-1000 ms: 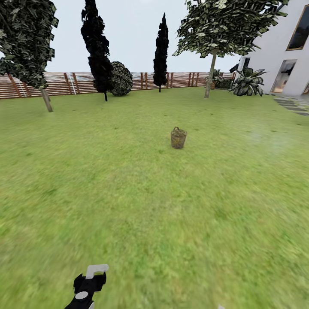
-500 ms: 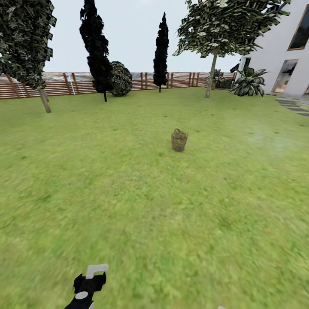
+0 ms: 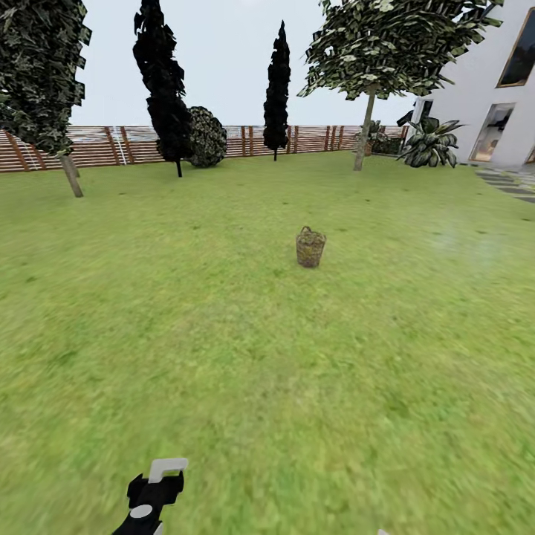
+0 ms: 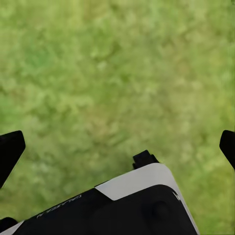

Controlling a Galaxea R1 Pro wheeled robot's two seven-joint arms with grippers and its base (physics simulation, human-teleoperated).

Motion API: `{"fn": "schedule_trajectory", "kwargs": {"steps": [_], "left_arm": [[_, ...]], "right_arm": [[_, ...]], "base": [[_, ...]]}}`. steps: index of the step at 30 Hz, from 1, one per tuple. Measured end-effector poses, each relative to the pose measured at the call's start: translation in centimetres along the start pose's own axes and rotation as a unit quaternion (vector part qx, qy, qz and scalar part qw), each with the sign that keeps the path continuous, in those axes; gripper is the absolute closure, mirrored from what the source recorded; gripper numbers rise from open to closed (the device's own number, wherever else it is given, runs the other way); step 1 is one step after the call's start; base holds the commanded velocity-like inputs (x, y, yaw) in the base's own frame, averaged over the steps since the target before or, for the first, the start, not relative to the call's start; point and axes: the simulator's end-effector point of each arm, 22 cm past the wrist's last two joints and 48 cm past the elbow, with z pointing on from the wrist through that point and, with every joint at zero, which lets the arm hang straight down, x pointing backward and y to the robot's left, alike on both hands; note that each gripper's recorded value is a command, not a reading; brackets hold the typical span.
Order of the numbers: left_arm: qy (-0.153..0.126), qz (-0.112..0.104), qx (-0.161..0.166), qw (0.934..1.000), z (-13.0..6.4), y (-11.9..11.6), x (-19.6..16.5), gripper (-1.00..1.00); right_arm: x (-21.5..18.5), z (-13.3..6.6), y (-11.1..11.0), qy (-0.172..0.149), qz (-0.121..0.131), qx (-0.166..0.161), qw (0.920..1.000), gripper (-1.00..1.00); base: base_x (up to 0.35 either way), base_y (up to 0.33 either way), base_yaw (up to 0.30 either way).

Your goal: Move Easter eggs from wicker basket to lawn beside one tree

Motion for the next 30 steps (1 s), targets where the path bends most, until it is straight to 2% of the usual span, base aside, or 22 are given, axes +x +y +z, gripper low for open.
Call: {"fn": "schedule_trajectory", "kwargs": {"steps": [30], "left_arm": [[0.0, 0.0, 0.0, 1.0, 0.0, 0.0, 0.0, -1.0]], "right_arm": [[-0.05, -0.01, 0.05, -0.001, -0.003, 0.0, 1.0, -1.0]], "base": [[0.33, 0.0, 0.0]]}}
